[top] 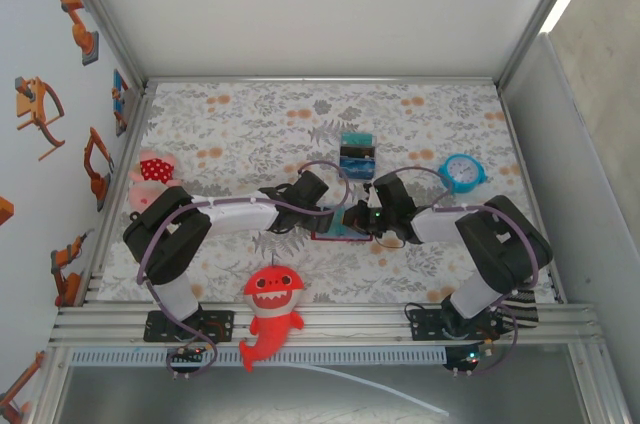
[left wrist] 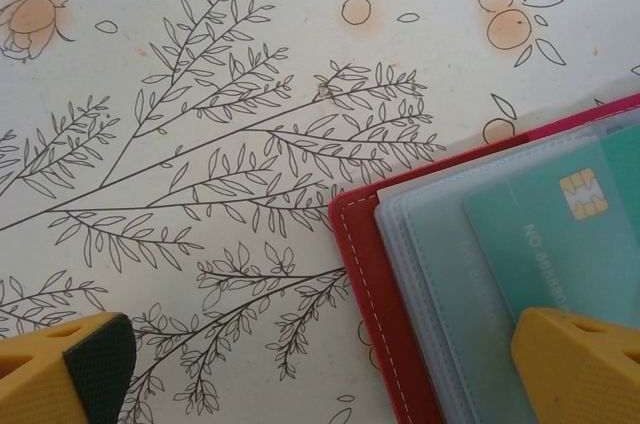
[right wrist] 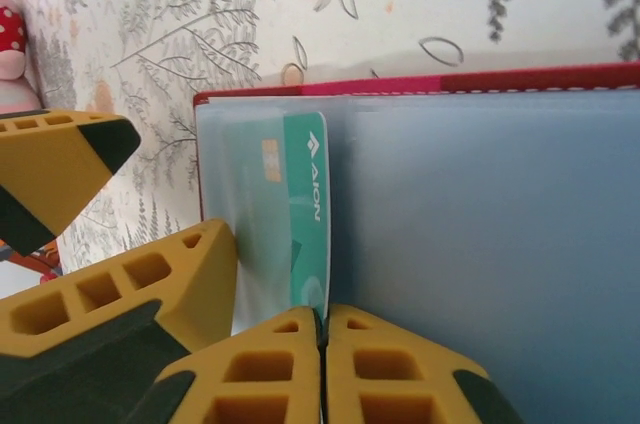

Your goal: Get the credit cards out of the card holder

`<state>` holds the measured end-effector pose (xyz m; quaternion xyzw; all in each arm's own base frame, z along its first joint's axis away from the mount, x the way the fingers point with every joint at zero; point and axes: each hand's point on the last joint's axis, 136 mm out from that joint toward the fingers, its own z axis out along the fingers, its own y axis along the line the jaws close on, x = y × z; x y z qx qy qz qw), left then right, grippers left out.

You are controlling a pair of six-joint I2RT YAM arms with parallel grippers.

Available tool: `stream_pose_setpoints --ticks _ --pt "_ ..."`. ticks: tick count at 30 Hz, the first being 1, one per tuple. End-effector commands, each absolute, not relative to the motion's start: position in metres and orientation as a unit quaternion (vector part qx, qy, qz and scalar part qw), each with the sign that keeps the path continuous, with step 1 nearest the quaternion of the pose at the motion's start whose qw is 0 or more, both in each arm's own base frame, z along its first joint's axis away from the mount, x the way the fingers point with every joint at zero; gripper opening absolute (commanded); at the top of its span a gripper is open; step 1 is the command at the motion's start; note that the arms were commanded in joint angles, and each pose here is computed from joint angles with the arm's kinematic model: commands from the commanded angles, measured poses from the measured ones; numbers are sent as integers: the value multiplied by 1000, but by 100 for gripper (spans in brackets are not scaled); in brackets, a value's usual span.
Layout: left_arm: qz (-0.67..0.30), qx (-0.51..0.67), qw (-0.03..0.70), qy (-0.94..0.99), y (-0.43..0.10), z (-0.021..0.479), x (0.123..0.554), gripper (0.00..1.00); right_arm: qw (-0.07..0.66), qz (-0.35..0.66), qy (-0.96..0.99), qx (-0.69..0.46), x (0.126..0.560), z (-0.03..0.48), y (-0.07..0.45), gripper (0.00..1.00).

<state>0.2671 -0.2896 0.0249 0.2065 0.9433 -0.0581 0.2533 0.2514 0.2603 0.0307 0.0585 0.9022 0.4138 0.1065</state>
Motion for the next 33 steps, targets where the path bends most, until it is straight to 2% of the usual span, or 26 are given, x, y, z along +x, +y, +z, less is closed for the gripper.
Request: stream_pose_setpoints --ticks 1,17,33 --pt "-11 224 191 956 -263 -8 242 98 111 399 908 64 251 25 253 1" --pt "-18 218 232 948 -267 10 266 98 138 298 944 44 251 37 218 0" --pt "-38 214 269 938 -276 43 281 99 181 276 944 12 256 73 209 0"
